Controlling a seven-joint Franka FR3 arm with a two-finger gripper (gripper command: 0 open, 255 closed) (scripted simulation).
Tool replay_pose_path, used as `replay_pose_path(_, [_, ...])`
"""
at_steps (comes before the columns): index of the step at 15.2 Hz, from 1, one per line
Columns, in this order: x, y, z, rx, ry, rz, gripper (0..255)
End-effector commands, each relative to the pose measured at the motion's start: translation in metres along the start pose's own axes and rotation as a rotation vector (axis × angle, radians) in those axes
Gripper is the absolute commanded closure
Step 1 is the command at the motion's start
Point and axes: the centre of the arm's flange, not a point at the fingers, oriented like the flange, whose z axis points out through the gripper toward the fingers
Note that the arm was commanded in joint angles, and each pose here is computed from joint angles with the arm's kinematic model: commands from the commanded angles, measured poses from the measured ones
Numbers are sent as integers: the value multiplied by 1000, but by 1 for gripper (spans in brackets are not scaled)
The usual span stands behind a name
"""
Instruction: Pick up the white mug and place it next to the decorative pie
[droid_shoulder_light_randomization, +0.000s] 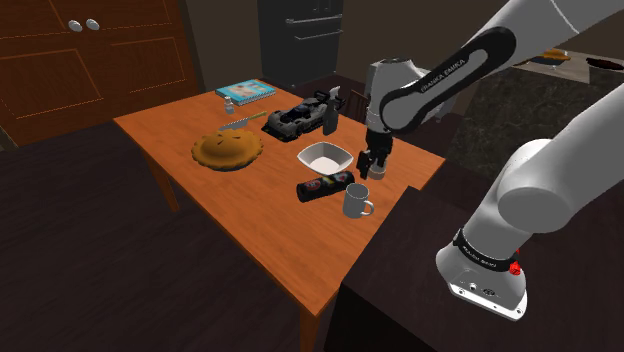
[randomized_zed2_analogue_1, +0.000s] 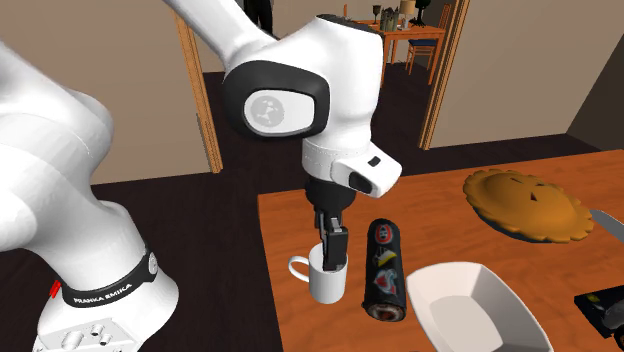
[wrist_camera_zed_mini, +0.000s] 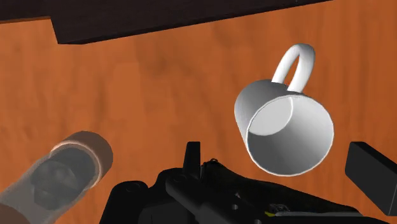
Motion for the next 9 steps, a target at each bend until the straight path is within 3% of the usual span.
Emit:
replay_pose_path(1, [7, 1, 27, 4, 6, 9, 0])
replay_pose_path(4, [16, 3, 63, 10, 10, 21, 0])
replay_pose_path(9, [17, 3, 90, 10, 10, 21, 0])
